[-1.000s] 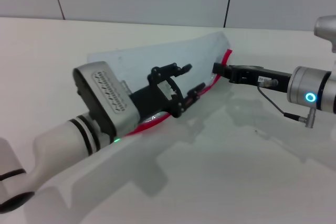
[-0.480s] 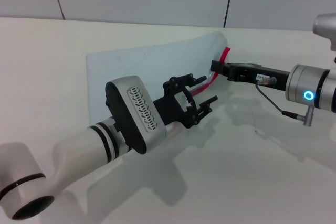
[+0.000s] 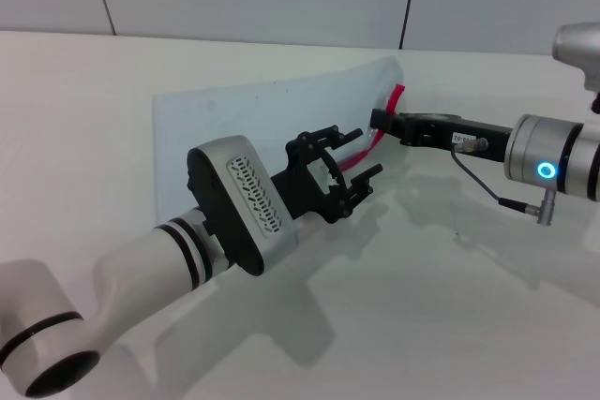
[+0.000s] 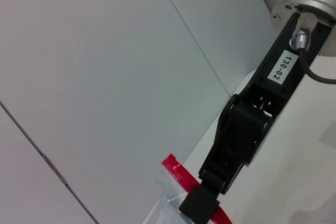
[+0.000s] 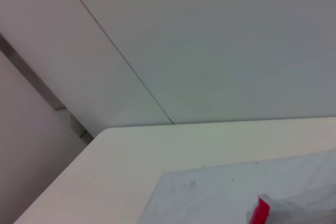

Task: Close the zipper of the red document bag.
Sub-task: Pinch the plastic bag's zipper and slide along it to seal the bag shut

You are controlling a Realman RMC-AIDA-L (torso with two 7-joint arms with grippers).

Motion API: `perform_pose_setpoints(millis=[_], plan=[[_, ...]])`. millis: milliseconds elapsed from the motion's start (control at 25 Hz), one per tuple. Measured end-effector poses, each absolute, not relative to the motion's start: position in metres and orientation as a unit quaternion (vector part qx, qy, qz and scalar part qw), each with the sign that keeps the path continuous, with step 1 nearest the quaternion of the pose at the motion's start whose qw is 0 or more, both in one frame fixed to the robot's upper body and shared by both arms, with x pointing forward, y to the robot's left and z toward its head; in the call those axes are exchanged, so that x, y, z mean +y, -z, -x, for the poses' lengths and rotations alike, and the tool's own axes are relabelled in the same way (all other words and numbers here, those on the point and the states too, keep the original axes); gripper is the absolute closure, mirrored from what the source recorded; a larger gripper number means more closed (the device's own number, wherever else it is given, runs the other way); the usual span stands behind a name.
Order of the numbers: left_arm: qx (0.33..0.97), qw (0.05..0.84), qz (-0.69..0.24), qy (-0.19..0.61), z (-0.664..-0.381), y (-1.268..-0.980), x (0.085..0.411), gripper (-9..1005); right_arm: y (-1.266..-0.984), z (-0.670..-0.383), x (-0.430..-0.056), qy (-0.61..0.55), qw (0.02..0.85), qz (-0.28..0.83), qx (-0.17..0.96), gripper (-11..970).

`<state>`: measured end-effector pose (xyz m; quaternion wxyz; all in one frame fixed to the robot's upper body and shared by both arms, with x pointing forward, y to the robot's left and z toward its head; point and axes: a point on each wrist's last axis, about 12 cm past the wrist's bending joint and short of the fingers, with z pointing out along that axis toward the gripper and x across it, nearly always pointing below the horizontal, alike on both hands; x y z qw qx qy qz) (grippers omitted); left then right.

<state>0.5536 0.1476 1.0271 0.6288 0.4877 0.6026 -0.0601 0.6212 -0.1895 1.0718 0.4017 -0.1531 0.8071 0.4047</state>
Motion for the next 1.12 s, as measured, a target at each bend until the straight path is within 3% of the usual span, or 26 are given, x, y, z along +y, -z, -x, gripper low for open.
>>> perform_pose_setpoints(millis=[440,1120], plan=[[0.602,0.628,-0.490,0.055,-0.5555,-1.0271,0.1502,519,-1.0743,-0.6204,-0.1841,-0.415,0.399,0.163,0.801,947],[0.578,0.634,-0.513,0.033,-0.5523,-1.0273,0.1474,633,-1.0754,-0.6212,-0.1828,-0.415,0.399,0.166,0.801,947]])
